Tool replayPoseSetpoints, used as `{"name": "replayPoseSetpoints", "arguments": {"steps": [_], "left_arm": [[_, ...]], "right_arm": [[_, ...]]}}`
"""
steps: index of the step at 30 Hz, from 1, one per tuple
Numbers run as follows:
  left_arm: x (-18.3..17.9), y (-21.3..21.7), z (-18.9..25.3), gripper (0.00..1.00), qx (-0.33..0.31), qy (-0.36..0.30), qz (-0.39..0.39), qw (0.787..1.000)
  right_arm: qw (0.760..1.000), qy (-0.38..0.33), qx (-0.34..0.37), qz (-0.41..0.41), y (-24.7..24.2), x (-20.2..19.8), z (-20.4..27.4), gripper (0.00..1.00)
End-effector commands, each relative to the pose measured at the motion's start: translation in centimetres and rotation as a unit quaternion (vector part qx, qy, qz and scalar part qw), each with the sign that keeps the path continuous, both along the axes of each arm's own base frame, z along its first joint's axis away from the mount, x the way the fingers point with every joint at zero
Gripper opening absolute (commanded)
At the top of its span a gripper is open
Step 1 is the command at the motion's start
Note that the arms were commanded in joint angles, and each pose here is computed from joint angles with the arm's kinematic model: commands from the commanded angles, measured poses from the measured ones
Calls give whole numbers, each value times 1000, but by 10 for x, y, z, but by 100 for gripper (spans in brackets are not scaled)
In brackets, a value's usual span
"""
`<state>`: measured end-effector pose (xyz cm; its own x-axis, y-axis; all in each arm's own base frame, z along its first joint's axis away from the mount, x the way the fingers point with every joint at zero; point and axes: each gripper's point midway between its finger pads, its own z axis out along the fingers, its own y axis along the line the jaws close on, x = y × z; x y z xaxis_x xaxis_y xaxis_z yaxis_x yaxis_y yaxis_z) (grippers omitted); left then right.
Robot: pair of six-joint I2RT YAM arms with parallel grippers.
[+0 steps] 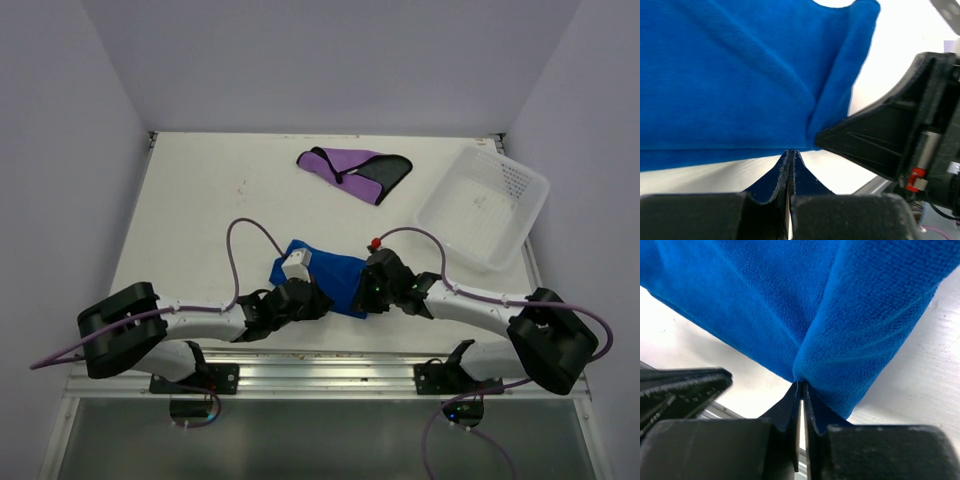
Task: Roll the towels
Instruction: Roll the towel
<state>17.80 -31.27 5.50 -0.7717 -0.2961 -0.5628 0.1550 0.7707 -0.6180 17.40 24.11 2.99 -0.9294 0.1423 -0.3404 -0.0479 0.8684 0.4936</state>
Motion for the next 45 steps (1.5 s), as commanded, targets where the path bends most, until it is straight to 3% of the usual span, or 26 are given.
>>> {"name": "replayPoseSetpoints", "arguments": {"steps": [1,4,18,25,38,45], "left_arm": [[-1,-26,21,0,-59,-19,-28,998],[-4,-30,21,0,-74,-16,-38,996],[23,-59,34,0,-68,-38,-44,996],[42,-65,37,0,-77,-37,-51,995],[52,-88,48,0,-135,-22,-94,986],[57,-100,48,28,-146,-23,-117,982]], "right_arm": [[999,20,-17,-20,-7,-5,-14,11],[999,23,-20,-23,-9,-6,-17,21],[999,5,-24,-39,-23,-9,-27,22],[997,-59,-35,-34,-39,-2,-27,29],[995,-96,-15,-6,-38,-3,-34,34],[993,-113,-21,8,-41,-5,-34,35]]}}
